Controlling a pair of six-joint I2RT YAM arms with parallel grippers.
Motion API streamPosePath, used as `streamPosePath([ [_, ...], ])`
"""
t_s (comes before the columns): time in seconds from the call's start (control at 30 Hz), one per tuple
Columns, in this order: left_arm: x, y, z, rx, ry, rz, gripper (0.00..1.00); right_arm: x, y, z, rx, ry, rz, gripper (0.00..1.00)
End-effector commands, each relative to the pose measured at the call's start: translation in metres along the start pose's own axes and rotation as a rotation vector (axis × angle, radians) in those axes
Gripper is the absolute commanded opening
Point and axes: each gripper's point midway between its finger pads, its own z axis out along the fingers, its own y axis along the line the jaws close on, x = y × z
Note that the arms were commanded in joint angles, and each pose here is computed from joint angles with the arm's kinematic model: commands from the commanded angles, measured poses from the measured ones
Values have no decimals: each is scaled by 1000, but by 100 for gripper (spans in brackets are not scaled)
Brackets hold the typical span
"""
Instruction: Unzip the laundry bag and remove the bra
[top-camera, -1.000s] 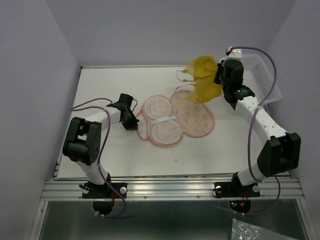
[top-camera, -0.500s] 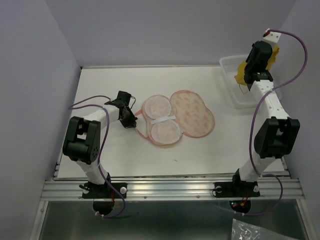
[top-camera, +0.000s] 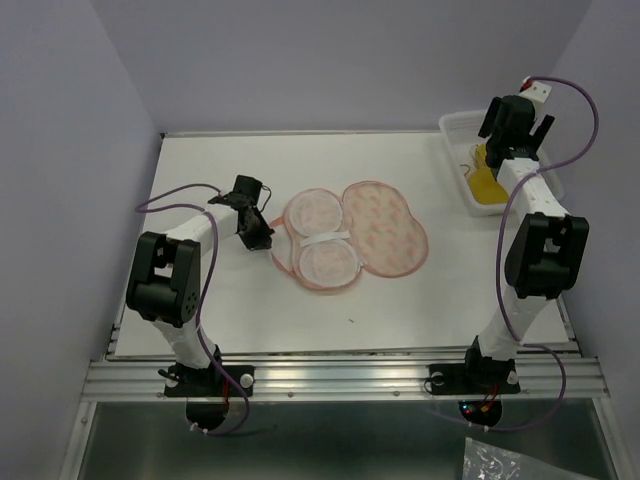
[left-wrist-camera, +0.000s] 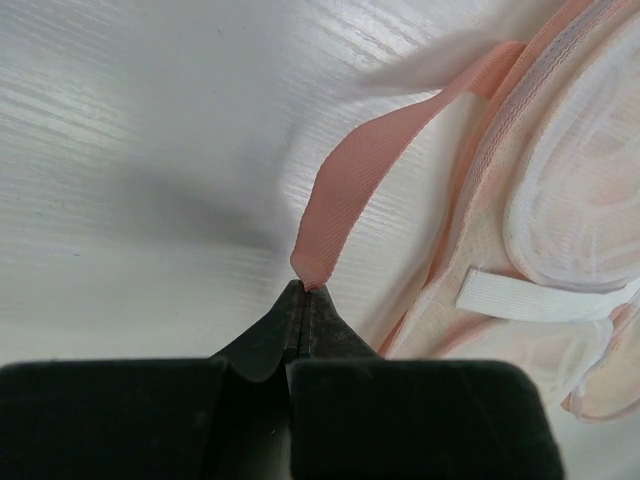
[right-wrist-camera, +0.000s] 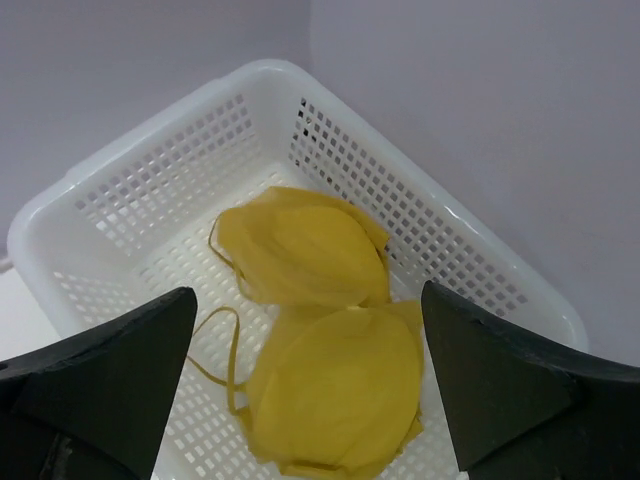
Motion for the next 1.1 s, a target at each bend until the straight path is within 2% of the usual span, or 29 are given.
streamPosePath([
  [0.0,-14,-2,-10,-7,-34,17,6,-41,5,-25,-105,-41,14,100],
  [0.03,-15,-2,-11,-6,-37,16,13,-45,8,-31,-142,-41,10,100],
  [0.1,-15,-2,-13,-4,-40,17,13,-47,27,-51,-273,-30,11,100],
  [0.13,-15,-1,-14,-4,-42,19,29,-63,29,-71,-325,-60,21,100],
  [0.2,-18,-3,-21,9,-59,23,51,-70,46,-100,-433,-76,16,100],
  [0.23,-20,-3,-24,9,-67,26,68,-61,62,-119,-487,-66,-6,100],
  [0.27,-24,-5,-31,18,-85,28,75,-73,63,-142,-521,-96,0,100],
  [0.3,-24,-6,-34,21,-89,31,88,-70,69,-155,-546,-97,-8,100],
  [0.33,-26,-7,-39,30,-98,32,93,-55,74,-166,-568,-73,-24,100],
  [0.37,-34,-6,-49,24,-144,31,96,-59,81,-190,-615,-92,-20,100],
  [0.4,-37,-7,-55,29,-156,31,99,-54,83,-200,-632,-83,-14,100],
  [0.57,-53,-12,-113,97,-305,17,99,-13,89,-235,-762,3,67,100],
  [0.73,-62,6,-164,146,-490,-69,99,77,93,-254,-866,236,66,100],
  [0.87,-55,11,-181,197,-531,-94,99,147,87,-253,-829,415,20,100],
  [1.0,-52,24,-185,168,-556,-125,99,196,70,-228,-663,508,-48,100],
  [1.07,-49,28,-185,167,-556,-131,99,202,72,-222,-643,525,-61,99],
])
